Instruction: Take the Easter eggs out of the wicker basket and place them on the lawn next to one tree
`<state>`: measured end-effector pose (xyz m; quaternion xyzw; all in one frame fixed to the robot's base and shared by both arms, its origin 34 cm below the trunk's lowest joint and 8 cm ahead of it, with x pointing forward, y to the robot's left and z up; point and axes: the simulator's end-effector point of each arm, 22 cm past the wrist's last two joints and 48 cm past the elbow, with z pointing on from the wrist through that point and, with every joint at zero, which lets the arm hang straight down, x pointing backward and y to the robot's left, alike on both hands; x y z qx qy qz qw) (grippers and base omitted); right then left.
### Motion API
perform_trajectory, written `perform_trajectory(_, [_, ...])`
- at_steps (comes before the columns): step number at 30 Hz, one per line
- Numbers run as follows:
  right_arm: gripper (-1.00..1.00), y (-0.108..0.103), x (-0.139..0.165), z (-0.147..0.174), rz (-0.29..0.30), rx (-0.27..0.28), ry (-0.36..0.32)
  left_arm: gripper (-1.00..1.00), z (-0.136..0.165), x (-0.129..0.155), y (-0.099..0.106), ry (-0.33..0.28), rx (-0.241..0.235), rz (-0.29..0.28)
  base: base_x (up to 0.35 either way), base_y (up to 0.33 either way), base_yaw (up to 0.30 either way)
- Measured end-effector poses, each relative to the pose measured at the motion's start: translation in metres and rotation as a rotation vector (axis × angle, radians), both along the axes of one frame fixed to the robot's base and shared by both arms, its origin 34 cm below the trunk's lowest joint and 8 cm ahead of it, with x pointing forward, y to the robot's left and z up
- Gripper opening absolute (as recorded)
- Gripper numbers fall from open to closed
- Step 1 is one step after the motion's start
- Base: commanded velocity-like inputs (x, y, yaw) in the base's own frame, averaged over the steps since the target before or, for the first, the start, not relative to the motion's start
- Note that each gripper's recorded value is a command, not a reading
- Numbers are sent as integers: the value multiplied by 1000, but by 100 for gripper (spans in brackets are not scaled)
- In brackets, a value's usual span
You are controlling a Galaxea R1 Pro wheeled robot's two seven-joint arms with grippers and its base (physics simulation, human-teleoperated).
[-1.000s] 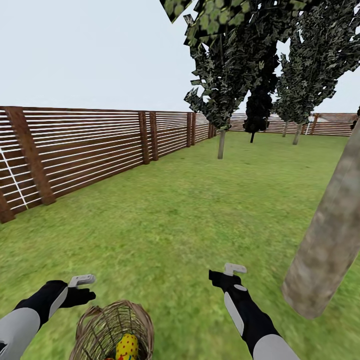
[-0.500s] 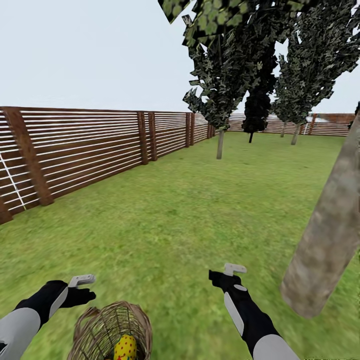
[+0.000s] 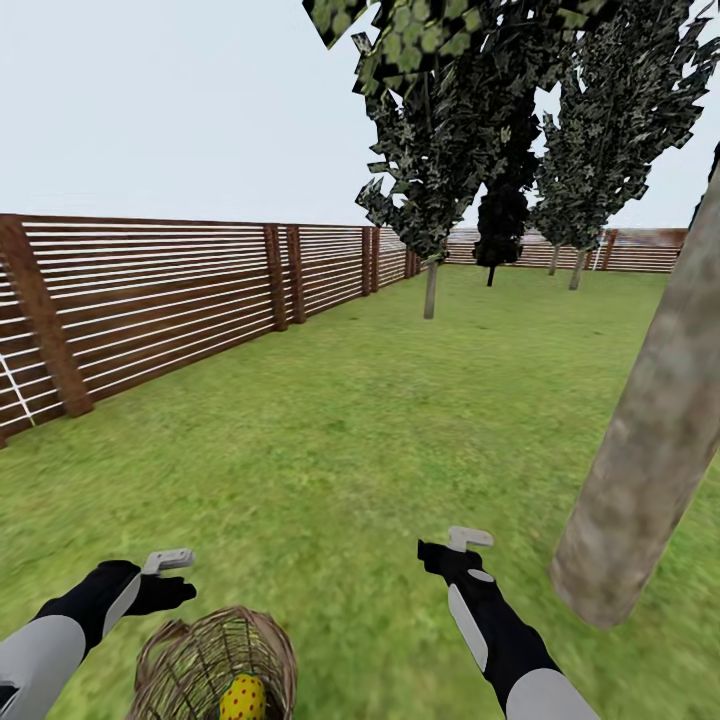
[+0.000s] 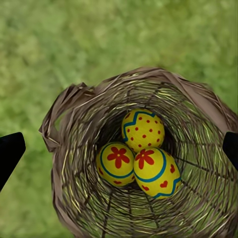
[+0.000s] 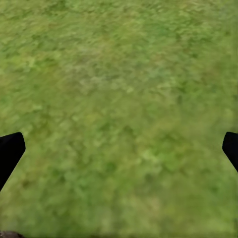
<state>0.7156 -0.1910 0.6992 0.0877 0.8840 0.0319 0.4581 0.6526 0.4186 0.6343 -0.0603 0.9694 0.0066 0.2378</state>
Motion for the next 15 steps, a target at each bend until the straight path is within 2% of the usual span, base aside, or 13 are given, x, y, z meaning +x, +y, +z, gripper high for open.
perform_trajectory(10, [100,0,-1,-18,0,0,0,100,-19,-2,-2,1,-4,-2,0,0,-1])
perform_trajectory(15, [100,0,-2,-27,0,0,0,100,-30,-3,-10,5,-15,-9,0,0,0])
